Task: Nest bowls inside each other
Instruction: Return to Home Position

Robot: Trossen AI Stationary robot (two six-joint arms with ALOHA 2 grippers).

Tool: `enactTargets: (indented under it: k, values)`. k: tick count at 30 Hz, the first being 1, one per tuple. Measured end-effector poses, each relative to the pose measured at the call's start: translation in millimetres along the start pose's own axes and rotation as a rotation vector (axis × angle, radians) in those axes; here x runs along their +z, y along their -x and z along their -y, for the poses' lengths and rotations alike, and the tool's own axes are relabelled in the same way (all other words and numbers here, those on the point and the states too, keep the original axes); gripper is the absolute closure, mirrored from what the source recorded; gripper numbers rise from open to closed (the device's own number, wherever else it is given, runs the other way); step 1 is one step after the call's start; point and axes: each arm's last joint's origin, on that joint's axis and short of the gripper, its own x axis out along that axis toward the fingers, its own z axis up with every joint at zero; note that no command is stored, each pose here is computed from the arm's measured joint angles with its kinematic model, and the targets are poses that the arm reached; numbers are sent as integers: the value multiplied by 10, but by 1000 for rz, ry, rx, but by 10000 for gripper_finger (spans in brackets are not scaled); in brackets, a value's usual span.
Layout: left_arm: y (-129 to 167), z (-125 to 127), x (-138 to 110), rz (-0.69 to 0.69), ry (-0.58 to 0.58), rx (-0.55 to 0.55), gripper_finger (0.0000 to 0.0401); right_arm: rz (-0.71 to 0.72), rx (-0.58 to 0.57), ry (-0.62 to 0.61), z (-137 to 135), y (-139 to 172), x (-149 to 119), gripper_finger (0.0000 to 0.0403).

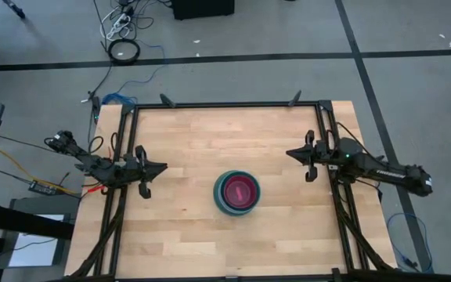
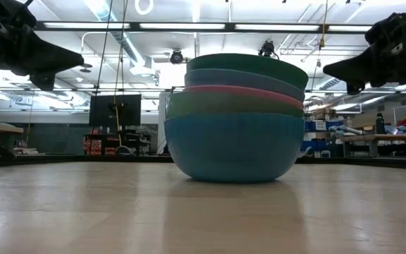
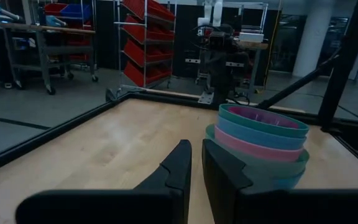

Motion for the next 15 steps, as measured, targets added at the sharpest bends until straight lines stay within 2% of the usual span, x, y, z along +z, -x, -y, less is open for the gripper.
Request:
enactTargets:
  k: [8, 15]
  values:
    - [0, 0, 0, 0, 0, 0, 354, -3, -25, -5, 17, 28, -10, 403]
    - [0, 0, 0, 0, 1, 0, 354, -11, -90, -15, 44, 29, -19, 403]
